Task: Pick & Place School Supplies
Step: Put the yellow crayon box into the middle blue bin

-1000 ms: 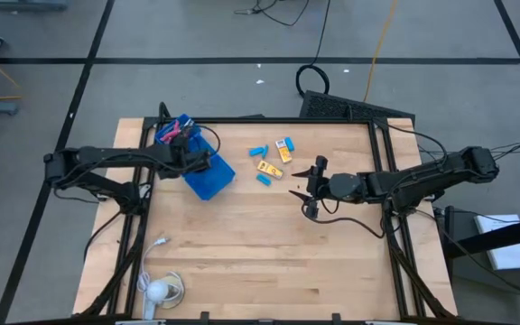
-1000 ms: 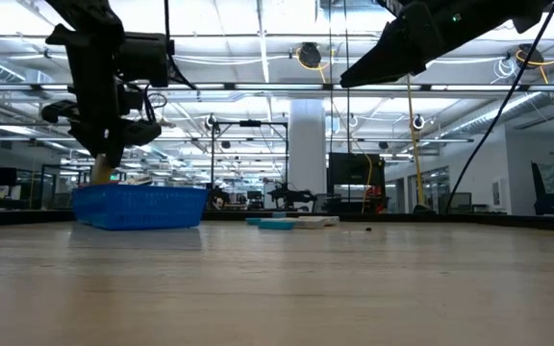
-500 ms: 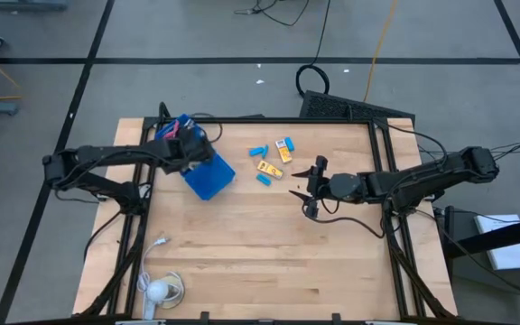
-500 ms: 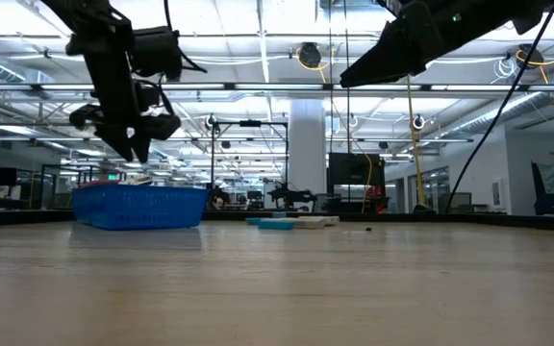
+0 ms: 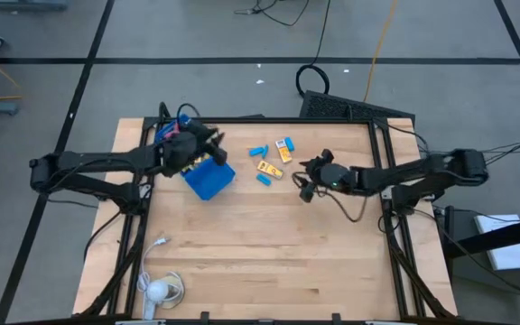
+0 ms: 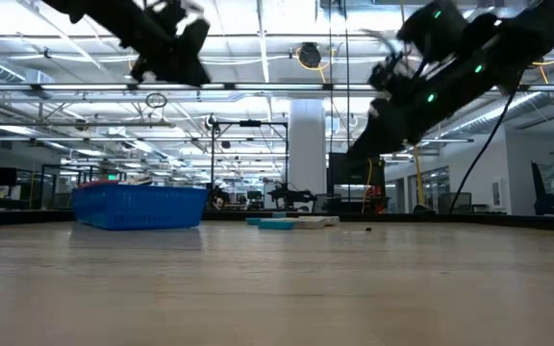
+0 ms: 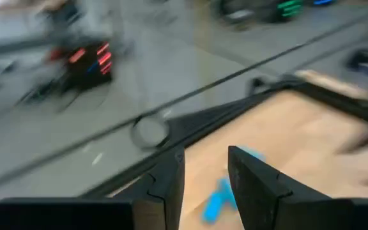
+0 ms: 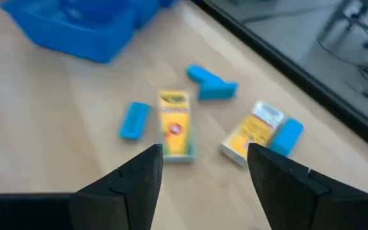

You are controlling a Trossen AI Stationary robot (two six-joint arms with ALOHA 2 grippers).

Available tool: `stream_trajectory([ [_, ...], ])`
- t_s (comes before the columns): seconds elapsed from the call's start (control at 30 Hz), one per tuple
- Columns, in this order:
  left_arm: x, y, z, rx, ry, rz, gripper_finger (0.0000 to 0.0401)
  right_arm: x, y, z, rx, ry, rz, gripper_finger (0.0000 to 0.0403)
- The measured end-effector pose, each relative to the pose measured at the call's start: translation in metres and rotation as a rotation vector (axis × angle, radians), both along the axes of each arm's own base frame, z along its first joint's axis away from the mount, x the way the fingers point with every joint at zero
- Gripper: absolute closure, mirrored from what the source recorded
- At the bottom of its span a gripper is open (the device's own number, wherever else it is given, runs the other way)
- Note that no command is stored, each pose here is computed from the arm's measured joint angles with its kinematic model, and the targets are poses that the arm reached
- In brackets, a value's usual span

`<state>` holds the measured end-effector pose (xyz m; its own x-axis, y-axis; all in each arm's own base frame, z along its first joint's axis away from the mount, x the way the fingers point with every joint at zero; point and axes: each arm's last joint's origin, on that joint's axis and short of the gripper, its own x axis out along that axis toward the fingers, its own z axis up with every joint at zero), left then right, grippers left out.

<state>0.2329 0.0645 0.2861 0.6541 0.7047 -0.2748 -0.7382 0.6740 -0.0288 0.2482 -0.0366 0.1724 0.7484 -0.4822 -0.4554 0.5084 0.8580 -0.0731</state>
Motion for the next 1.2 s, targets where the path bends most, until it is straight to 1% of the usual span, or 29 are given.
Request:
stream_trajectory([
  [0.07, 0.005, -0.008, 0.004, 0.059, -0.001, -0.082, 0.0281, 0.006, -0.011, -0.011, 0.015, 0.027, -0.046, 0.0181],
  [0.1, 0.007, -0.010, 0.006, 0.079, -0.018, -0.103, 0.0281, 0.011, -0.017, -0.015, 0.027, 0.026, -0.072, 0.0181],
  [0.17, 0.010, -0.012, 0.010, 0.089, -0.067, -0.110, 0.0281, 0.019, -0.030, -0.021, 0.058, 0.026, -0.131, 0.0181],
  [0.23, 0.011, -0.011, 0.010, 0.065, -0.097, -0.103, 0.0281, 0.028, -0.041, -0.025, 0.071, 0.042, -0.165, 0.0181],
  [0.37, 0.013, -0.013, 0.010, 0.066, -0.086, -0.222, 0.0269, 0.046, -0.056, -0.038, 0.096, 0.154, -0.128, 0.0181],
  [0.43, 0.013, -0.014, 0.009, 0.081, -0.064, -0.247, 0.0255, 0.053, -0.063, -0.042, 0.121, 0.204, -0.143, 0.0181],
  [0.57, 0.013, -0.011, 0.003, 0.068, -0.013, -0.204, 0.0226, 0.064, -0.079, -0.047, 0.162, 0.236, -0.197, 0.0181],
  [0.67, 0.016, -0.008, -0.005, 0.053, 0.028, -0.176, 0.0208, 0.071, -0.088, -0.047, 0.202, 0.210, -0.195, 0.0181],
  [0.8, 0.020, -0.004, -0.011, 0.049, 0.047, -0.159, 0.0193, 0.073, -0.098, -0.047, 0.231, 0.196, -0.205, 0.0181],
  [0.93, 0.023, 0.000, -0.015, 0.040, 0.062, -0.147, 0.0188, 0.069, -0.105, -0.047, 0.234, 0.205, -0.225, 0.0181],
  [1.07, 0.022, 0.002, -0.014, 0.029, 0.039, -0.133, 0.0187, 0.065, -0.108, -0.049, 0.258, 0.226, -0.224, 0.0181],
  [1.2, 0.022, 0.002, -0.014, 0.020, 0.034, -0.130, 0.0187, 0.063, -0.112, -0.050, 0.245, 0.256, -0.219, 0.0181],
])
